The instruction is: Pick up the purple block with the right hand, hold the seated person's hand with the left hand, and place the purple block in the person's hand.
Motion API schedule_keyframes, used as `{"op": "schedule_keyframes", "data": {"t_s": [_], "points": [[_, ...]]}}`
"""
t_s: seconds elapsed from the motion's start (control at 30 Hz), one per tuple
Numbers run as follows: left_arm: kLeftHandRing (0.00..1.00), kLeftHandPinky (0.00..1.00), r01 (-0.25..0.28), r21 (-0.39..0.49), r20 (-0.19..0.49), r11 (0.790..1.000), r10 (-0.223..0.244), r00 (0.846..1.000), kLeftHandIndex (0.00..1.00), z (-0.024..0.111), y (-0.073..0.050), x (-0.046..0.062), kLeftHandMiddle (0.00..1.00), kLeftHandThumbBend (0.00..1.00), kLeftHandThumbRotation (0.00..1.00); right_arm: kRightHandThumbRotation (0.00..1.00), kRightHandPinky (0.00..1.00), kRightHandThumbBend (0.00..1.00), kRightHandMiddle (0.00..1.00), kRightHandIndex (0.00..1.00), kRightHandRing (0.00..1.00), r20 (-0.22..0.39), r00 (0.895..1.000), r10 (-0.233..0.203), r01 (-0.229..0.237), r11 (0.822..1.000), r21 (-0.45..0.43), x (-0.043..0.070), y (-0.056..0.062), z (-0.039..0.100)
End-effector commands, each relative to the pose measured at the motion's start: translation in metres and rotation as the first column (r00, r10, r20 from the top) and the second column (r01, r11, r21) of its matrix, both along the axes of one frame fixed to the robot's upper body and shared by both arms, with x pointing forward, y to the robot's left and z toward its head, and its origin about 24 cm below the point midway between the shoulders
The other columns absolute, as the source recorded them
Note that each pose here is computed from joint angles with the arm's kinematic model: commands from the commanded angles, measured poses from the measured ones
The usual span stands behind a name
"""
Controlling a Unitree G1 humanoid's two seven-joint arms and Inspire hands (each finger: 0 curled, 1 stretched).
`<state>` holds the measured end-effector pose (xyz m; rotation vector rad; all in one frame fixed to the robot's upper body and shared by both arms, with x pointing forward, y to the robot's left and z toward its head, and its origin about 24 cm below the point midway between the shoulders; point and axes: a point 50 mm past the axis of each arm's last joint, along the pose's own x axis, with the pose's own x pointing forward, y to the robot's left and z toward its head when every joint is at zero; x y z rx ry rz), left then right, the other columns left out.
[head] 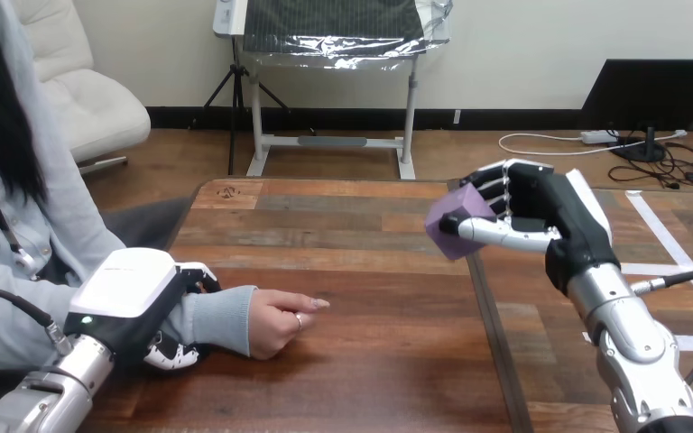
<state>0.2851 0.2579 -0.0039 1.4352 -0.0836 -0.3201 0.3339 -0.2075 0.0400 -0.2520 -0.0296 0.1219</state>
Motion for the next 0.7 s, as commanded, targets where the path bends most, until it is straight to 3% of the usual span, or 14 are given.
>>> {"op": "schedule_keyframes", "data": {"t_s": [0.0, 0.67], "points": [[0.53, 0.5, -0.013, 0.029, 0.012, 0.999, 0.013, 1.0, 0.61, 0.0058, 0.0008, 0.0099, 0.58, 0.96, 0.03, 0.0, 0.35, 0.77, 0.48, 0.49, 0.4, 0.118, 0.993, 0.002, -0.005, 1.0, 0.018, 0.0075, -0.0013, 0.0262], [0.45, 0.42, -0.024, 0.032, -0.017, 0.999, 0.025, 1.0, 0.51, 0.0008, -0.0014, 0.0102, 0.48, 0.87, 0.0, 0.0, 0.38, 0.77, 0.5, 0.5, 0.43, 0.117, 0.993, 0.017, -0.02, 1.0, 0.023, 0.0038, -0.0007, 0.0224]]}}
